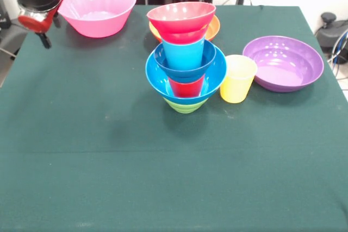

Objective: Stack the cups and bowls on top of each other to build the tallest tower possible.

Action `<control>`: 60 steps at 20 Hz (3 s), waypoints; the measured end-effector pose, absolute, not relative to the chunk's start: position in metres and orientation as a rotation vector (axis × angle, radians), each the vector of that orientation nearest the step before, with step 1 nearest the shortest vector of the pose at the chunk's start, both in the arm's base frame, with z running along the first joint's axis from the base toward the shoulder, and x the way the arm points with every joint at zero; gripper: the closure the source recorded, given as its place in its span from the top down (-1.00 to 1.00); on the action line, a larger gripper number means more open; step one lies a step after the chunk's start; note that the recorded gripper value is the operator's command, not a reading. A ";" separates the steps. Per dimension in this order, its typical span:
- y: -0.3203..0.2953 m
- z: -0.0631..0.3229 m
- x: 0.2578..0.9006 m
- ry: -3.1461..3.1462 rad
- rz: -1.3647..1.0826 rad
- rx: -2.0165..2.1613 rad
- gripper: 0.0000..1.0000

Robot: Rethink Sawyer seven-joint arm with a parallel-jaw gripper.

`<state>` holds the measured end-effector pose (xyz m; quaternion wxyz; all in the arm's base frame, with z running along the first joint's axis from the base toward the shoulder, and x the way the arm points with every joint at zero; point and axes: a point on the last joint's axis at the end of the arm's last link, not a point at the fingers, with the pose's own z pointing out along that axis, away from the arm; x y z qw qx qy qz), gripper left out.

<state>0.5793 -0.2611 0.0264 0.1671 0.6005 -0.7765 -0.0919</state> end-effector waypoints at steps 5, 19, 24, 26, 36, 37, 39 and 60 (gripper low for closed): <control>-0.263 0.026 0.551 -2.192 -0.292 1.701 1.00; -0.273 0.052 0.521 -2.205 -0.220 1.726 1.00; -0.268 0.045 0.514 -2.202 -0.233 1.734 1.00; -0.266 0.042 0.512 -2.203 -0.239 1.741 1.00; -0.251 0.026 0.500 -2.204 -0.271 1.777 1.00; -0.250 0.025 0.499 -2.203 -0.274 1.777 1.00; -0.250 0.024 0.496 -2.200 -0.280 1.774 1.00; -0.251 0.017 0.481 -2.183 -0.308 1.747 1.00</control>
